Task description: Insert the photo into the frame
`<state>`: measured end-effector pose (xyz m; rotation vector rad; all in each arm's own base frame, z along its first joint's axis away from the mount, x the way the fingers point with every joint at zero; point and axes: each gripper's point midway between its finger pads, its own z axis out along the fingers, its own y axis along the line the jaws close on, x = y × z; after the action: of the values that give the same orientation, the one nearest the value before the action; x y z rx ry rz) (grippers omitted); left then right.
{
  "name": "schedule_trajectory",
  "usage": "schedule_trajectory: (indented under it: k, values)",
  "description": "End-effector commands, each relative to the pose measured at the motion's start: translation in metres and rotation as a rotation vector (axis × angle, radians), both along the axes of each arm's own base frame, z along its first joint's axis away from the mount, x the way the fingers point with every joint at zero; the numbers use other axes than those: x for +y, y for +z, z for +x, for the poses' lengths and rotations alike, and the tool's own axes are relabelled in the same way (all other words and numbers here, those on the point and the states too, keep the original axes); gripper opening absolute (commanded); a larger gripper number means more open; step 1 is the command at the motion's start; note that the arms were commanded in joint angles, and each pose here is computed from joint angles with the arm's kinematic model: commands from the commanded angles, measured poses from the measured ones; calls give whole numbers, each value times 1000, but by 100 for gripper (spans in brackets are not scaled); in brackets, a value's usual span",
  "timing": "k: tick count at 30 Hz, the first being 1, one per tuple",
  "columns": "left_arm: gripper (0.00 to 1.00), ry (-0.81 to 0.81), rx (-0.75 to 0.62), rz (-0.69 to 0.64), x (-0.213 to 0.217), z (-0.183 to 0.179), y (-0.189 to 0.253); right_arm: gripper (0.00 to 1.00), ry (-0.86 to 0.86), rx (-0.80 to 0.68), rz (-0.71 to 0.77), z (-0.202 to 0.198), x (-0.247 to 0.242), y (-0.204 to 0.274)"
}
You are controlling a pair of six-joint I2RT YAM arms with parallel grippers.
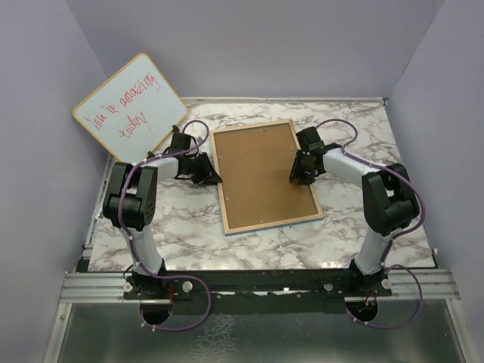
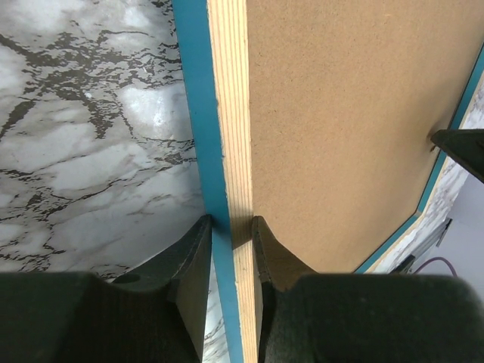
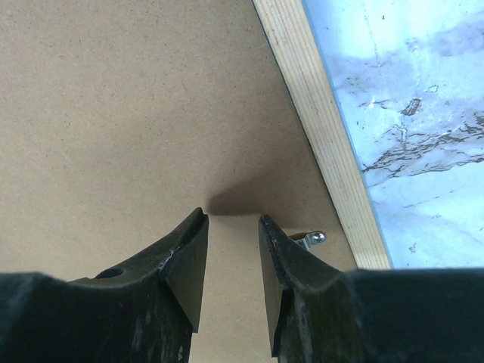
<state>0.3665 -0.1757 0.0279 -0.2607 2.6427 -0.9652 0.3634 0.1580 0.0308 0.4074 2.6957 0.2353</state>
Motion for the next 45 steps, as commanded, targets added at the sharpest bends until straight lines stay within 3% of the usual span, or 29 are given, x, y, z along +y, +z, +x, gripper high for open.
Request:
schedule_trajectory:
  k: [1,10,19,25,37,45]
  values:
    - [18,25,141,215,32,-28,-61,39,-29,60,-87,-15,-27,-20]
    - [17,31,133,211,31,-24,-58,38,9,134,-116,-43,-41,-28]
    - [17,24,143,218,32,-27,-60,36,-12,131,-154,-40,-56,-29]
    - [16,25,147,218,32,-28,-62,36,134,80,10,-40,-25,-21]
    - [15,22,146,218,32,-27,-60,36,164,44,115,-22,-1,-15]
    - [15,20,147,217,31,-27,-61,26,201,52,152,-31,4,-17]
